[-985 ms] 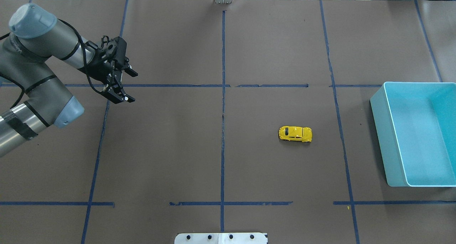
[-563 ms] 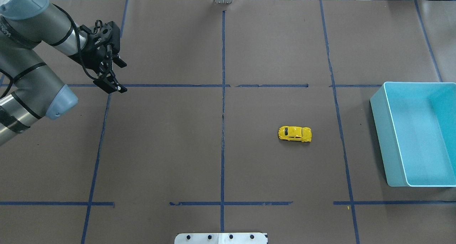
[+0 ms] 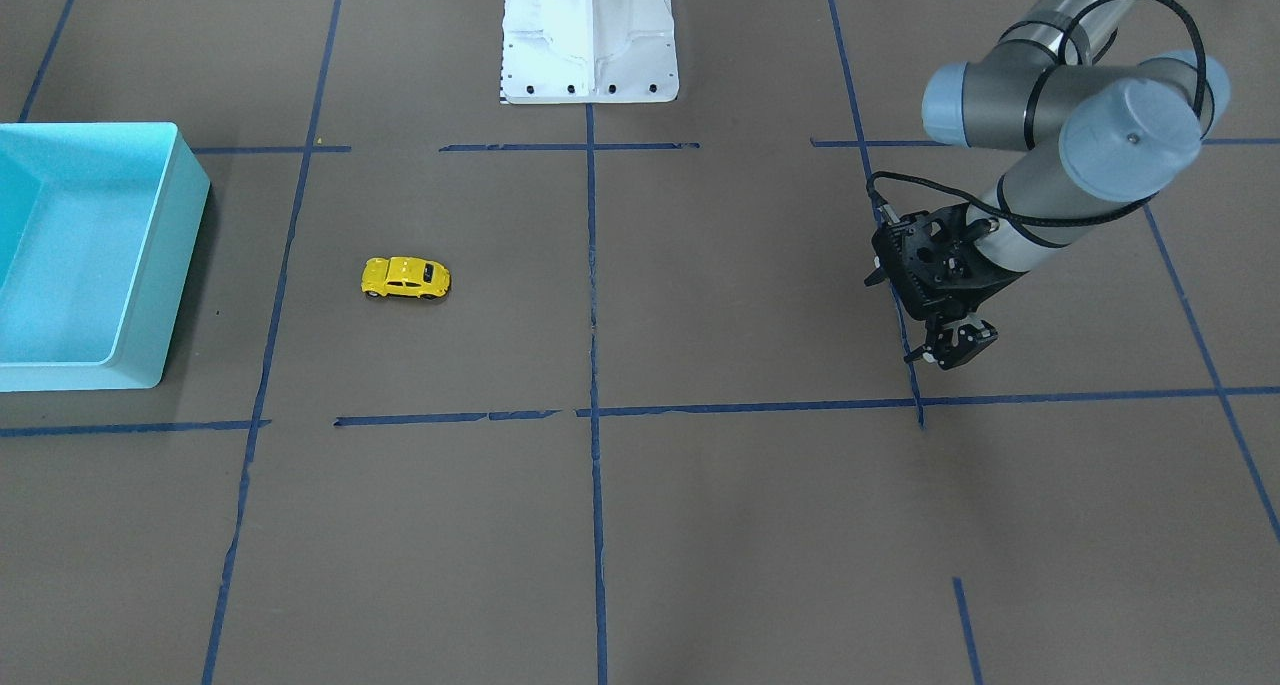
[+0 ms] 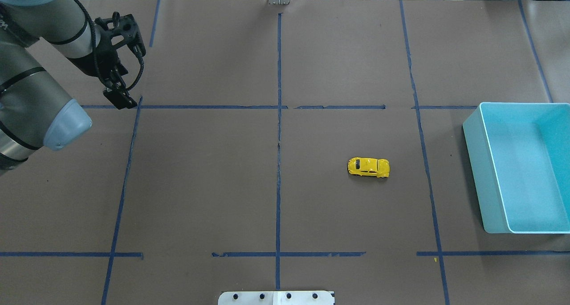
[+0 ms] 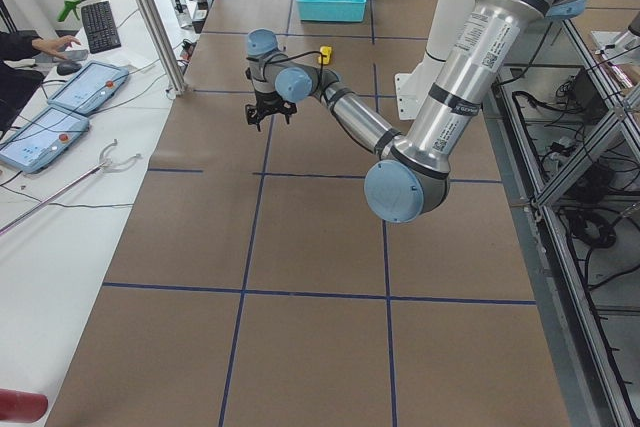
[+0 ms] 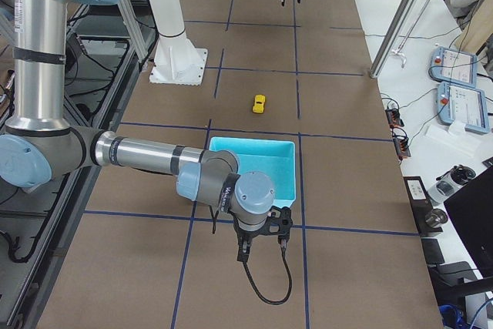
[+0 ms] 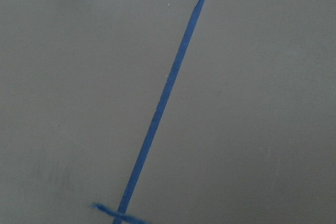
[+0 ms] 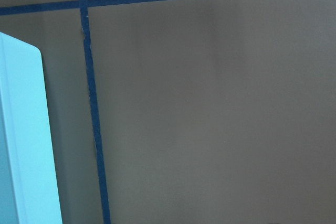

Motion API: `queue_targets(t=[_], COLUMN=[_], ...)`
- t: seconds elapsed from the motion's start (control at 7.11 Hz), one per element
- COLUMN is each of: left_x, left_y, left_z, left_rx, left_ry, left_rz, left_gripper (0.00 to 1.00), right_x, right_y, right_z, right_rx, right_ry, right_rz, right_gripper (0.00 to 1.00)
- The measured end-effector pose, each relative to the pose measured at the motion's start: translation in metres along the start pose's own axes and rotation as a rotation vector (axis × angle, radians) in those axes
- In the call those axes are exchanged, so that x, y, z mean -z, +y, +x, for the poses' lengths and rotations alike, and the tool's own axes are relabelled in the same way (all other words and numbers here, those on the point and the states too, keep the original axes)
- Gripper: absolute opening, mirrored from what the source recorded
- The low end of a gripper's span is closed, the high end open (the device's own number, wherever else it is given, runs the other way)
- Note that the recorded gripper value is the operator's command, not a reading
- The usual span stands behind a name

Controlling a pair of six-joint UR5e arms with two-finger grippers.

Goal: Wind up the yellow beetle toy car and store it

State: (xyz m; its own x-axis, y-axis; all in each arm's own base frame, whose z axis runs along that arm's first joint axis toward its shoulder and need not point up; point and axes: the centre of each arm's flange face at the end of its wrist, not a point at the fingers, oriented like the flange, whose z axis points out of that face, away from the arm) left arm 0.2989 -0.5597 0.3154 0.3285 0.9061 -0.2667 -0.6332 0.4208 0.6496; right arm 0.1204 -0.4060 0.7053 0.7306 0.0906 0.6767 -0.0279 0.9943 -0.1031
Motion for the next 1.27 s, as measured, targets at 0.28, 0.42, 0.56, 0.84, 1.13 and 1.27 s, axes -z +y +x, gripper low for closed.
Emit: queue_targets(t=[0.28,0.42,0.56,0.84,1.13,1.27], left_x=[0.033,0.048,0.061,0.068,0.053,0.038], left_y=[0.023,0.042,0.066,0.143,0.232,0.284], left_z=[-0.027,-0.050,-0.072,-0.115,-0.150,-0.151], left_rx=[0.266,0.467,0.604,0.778,0.913,0.955], left_ry=[-0.081,-0.115,-0.139,-0.140,-0.060,-0.028], left_rz=[-0.070,-0.065,-0.062,-0.077,-0.053,-0.031], left_gripper=[1.00,1.00,1.00,1.00,1.00,1.00], right_x=[0.002,0.008,0.022,0.043,0.049,0.048], right_y=[-0.002,-0.008,-0.020,-0.039,-0.042,-0.040], right_z=[-0.001,-0.008,-0.028,-0.094,-0.157,-0.189], right_rx=[0.001,0.017,0.067,0.219,0.355,0.425], right_ry=[0.001,0.003,0.019,0.085,0.117,0.120], right_rz=[0.004,0.016,0.041,0.076,0.088,0.088], right_gripper=[1.00,1.00,1.00,1.00,1.00,1.00])
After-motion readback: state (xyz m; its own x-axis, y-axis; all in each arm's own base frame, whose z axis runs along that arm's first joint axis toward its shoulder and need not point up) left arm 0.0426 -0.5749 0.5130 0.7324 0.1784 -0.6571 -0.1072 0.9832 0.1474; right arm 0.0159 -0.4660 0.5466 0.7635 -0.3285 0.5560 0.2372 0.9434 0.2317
